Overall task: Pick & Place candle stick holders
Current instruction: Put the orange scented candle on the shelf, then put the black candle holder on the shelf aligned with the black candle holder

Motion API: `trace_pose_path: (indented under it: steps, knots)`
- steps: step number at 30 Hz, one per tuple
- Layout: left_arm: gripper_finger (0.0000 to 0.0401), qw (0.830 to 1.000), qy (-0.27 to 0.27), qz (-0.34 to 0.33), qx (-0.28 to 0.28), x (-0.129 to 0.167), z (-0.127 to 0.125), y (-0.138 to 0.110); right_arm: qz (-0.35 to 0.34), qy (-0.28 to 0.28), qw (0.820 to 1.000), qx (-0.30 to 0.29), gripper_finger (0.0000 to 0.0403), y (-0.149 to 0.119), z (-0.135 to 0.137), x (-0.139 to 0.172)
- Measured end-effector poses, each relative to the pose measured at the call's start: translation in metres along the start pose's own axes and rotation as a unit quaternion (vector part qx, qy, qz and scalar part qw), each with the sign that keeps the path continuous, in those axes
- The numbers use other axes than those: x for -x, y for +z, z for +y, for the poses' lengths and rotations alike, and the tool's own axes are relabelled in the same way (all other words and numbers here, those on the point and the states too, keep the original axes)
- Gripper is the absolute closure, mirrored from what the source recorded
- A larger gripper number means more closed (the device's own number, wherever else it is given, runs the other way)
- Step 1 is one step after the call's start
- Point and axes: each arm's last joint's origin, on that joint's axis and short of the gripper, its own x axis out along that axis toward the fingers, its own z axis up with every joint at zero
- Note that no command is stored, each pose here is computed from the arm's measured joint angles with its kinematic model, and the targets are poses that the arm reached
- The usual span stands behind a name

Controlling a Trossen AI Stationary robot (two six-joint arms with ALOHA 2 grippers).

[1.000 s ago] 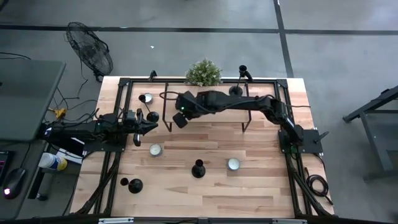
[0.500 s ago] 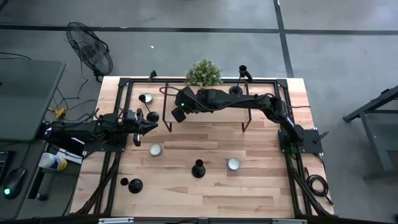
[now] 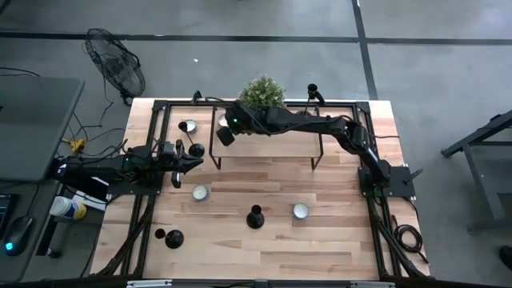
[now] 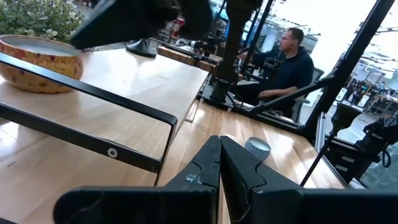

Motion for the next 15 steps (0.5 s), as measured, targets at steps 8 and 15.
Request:
trace_pose_path:
  steps: [8,15]
  knots:
    - [0.04,1.0,0.0,0.0,0.0,0.0,0.0,0.0,0.0,-0.018,1.0,-0.002,0.0403,0.002,-0.005,0.002]
    - [0.04,1.0,0.0,0.0,0.0,0.0,0.0,0.0,0.004,-0.015,1.0,-0.013,0.0403,0.008,-0.003,0.031]
